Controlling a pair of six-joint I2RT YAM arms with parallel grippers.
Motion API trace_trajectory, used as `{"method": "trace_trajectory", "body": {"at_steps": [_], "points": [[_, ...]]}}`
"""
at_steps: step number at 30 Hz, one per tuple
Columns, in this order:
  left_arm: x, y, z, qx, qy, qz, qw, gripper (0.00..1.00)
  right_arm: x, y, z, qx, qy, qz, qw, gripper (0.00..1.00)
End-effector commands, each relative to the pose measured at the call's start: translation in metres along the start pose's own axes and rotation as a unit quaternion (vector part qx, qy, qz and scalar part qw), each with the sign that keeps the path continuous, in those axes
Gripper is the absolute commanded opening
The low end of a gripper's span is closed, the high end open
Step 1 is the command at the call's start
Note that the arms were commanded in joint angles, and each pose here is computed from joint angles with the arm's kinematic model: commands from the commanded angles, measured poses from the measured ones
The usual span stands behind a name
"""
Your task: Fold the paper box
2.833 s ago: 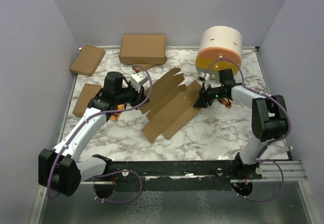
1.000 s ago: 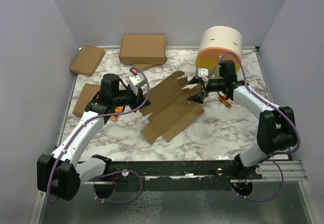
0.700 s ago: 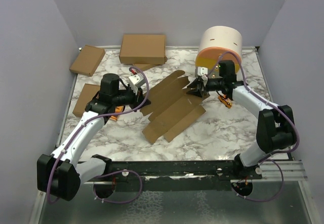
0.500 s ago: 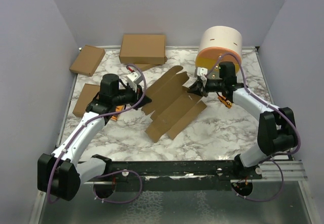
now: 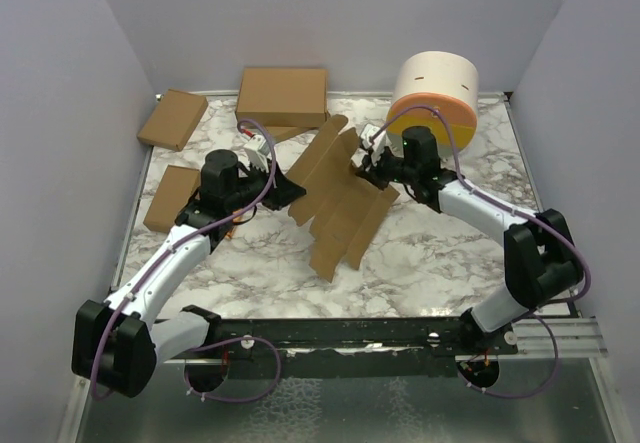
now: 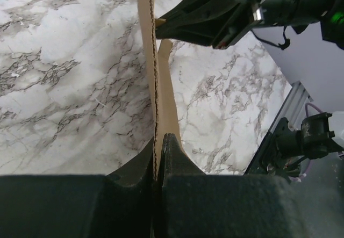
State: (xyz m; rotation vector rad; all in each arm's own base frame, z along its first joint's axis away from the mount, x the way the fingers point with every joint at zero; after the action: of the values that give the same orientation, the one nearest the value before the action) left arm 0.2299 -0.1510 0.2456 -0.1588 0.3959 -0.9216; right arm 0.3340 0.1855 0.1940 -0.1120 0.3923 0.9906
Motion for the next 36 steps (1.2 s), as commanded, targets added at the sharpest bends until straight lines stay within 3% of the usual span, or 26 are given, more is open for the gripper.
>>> {"method": "trace_trajectory", "body": {"at_steps": [1,5,8,13,17,20,24,29,32,36], "points": [[0.008,0.001,0.014,0.010,-0.046,0.018,0.999,0.00,0.021,0.031,0.008,0.013,0.002,0.029,1.000,0.05],[0.009,0.004,0.008,0.016,-0.036,0.020,0.999,0.00,0.018,0.027,0.009,0.001,0.003,0.003,1.000,0.23],[0.010,0.006,0.005,0.022,-0.027,0.024,0.999,0.00,0.006,0.027,0.017,-0.005,-0.010,0.006,1.000,0.44],[0.009,0.012,0.004,0.022,-0.026,0.040,0.999,0.00,-0.038,0.026,0.034,-0.016,-0.038,0.084,0.996,0.67],[0.007,0.017,0.009,0.009,-0.048,0.051,0.997,0.00,-0.069,0.035,0.030,-0.053,-0.036,0.204,0.977,0.70],[0.005,0.021,0.013,-0.009,-0.069,0.058,0.996,0.00,-0.082,0.057,0.016,-0.050,-0.028,0.310,0.949,0.70],[0.000,0.027,0.017,-0.055,-0.102,0.071,0.991,0.00,-0.084,0.078,-0.016,-0.075,-0.025,0.375,0.924,0.68],[-0.004,0.029,0.019,-0.109,-0.122,0.099,0.982,0.00,-0.062,0.100,-0.053,-0.154,0.062,0.287,0.943,0.77],[-0.006,0.031,0.015,-0.121,-0.114,0.119,0.979,0.00,-0.050,0.097,-0.068,-0.171,0.084,0.242,0.951,0.77],[-0.008,0.032,0.007,-0.124,-0.109,0.133,0.977,0.00,-0.031,0.100,-0.088,-0.222,0.102,0.165,0.956,0.88]]}}
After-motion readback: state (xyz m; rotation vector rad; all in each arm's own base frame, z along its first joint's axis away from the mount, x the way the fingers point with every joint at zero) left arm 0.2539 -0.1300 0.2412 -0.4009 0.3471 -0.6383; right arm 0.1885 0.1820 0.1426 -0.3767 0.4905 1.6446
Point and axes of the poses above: each gripper's point midway between its finger pads, its own x axis out along the fingers, its own y axis along the line the jaws close on, z = x × y, the point moved 9 cm from there along -x, back along the fingers, and after that the axes turned 15 degrees about x, right-handed, at the moved point
